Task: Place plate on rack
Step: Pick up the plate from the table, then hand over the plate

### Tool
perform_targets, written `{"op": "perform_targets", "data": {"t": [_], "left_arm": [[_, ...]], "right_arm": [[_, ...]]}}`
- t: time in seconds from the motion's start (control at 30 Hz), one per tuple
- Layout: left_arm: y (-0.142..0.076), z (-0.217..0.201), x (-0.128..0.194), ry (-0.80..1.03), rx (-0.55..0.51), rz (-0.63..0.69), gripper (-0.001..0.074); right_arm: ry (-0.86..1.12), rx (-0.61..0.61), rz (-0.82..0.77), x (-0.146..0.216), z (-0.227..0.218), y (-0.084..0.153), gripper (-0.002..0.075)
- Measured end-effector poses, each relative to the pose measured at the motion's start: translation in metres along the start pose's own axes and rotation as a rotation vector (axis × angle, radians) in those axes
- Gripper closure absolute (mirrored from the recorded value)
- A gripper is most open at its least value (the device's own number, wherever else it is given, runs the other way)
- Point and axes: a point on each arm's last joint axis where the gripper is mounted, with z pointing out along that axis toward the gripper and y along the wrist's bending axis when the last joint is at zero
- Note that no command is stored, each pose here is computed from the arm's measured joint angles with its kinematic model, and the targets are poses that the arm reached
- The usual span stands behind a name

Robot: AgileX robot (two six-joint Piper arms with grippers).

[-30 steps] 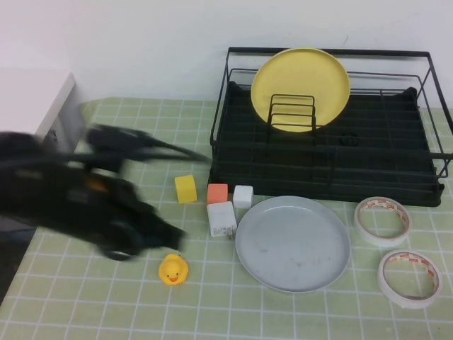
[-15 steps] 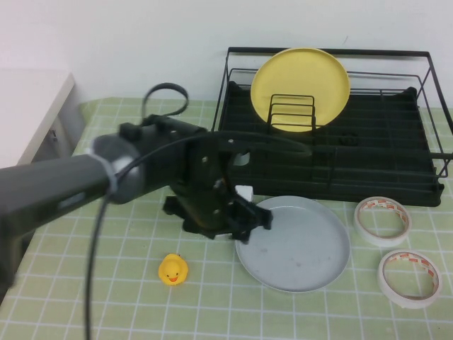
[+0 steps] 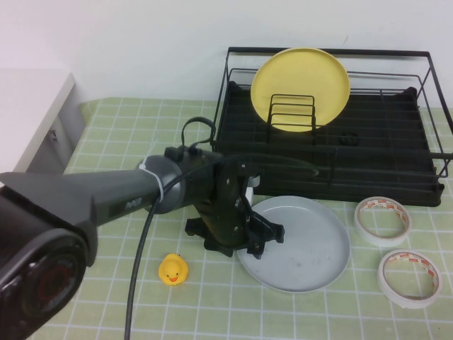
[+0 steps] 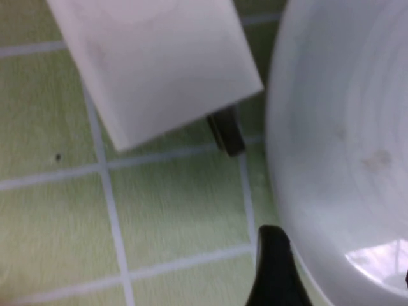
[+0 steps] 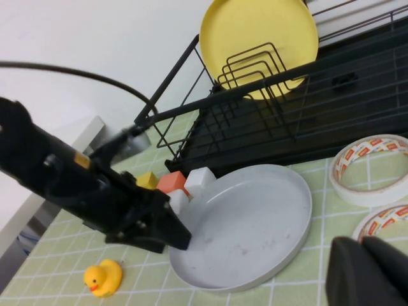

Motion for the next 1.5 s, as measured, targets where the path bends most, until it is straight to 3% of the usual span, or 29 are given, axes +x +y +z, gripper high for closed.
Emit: {"op": "perform_targets", "data": {"t": [0.43,0.53,0.7,0.97,1.27,1.5], "left_arm": [[0.003,0.024,-0.002,-0.024,-0.004,-0.030,0.0363],[0.004,0.026,-0.003,-0.021,-0.012,-0.031,0.0433],[0.005,0.027,-0.003,-0.017,-0.014,-0.052,0.0668],[0.002,0.019,-0.005,-0.026,0.010,-0.072,0.0719],[0.018,-0.019,-0.019,-0.040,0.223,-0.056,0.0731],[0.019,-0.032,-0.015,-0.062,0.379,0.063,0.0731]], "right_arm": [[0.000,-0.002,0.000,0.000,0.000,0.000,0.0717],[0.000,-0.002,0.000,0.000,0.000,0.000,0.0717],[0.000,-0.002,0.000,0.000,0.000,0.000,0.0717],[0.001,-0.003,0.001,0.000,0.000,0.000,0.0717],[-0.002,-0.015,0.024,0.000,0.000,0.001,0.0717],[0.062,-0.074,0.135,0.005,0.000,0.007,0.0694]]}}
